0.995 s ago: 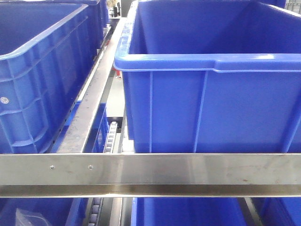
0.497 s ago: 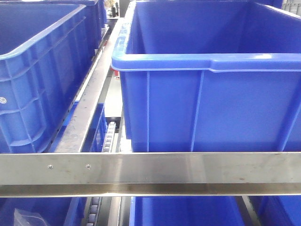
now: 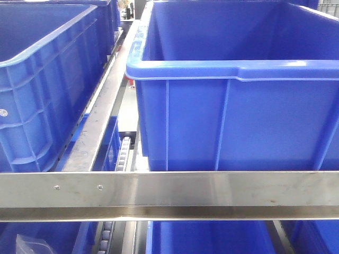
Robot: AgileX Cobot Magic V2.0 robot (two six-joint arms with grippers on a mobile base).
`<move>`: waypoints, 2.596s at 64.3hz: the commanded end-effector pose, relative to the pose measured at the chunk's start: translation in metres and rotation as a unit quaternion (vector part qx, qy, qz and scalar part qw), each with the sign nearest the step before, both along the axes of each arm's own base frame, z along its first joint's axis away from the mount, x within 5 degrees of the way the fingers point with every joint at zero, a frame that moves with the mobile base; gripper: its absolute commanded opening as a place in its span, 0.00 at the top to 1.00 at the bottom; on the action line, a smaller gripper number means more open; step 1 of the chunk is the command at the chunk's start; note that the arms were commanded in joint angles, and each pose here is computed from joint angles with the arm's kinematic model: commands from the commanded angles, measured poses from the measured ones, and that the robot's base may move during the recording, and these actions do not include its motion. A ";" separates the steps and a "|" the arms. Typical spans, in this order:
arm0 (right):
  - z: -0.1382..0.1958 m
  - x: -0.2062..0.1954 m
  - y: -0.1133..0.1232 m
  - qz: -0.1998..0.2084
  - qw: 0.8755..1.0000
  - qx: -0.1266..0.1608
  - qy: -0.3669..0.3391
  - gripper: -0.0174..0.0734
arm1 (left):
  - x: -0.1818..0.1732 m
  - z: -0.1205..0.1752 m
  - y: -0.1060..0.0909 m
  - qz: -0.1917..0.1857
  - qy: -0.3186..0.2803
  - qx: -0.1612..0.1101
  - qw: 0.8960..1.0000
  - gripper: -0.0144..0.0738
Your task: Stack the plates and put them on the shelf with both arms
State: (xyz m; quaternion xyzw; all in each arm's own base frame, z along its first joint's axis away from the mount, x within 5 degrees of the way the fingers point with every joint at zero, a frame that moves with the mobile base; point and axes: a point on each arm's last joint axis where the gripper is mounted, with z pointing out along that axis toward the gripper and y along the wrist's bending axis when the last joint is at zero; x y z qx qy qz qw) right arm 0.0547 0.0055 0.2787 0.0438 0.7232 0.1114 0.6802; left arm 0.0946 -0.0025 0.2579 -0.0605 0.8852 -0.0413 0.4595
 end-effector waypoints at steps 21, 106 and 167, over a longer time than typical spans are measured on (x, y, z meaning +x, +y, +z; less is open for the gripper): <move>-0.038 -0.009 -0.002 -0.009 0.999 0.005 -0.049 0.75 | 0.005 0.015 0.000 0.003 -0.049 -0.007 0.999 0.74; -0.075 0.000 -0.002 -0.023 0.998 0.013 -0.059 0.75 | 0.005 0.015 0.000 0.003 -0.049 -0.007 0.999 0.74; -0.075 0.000 -0.002 -0.023 0.998 0.013 -0.059 0.75 | -0.040 -0.050 0.001 -0.012 -0.336 0.038 0.941 0.74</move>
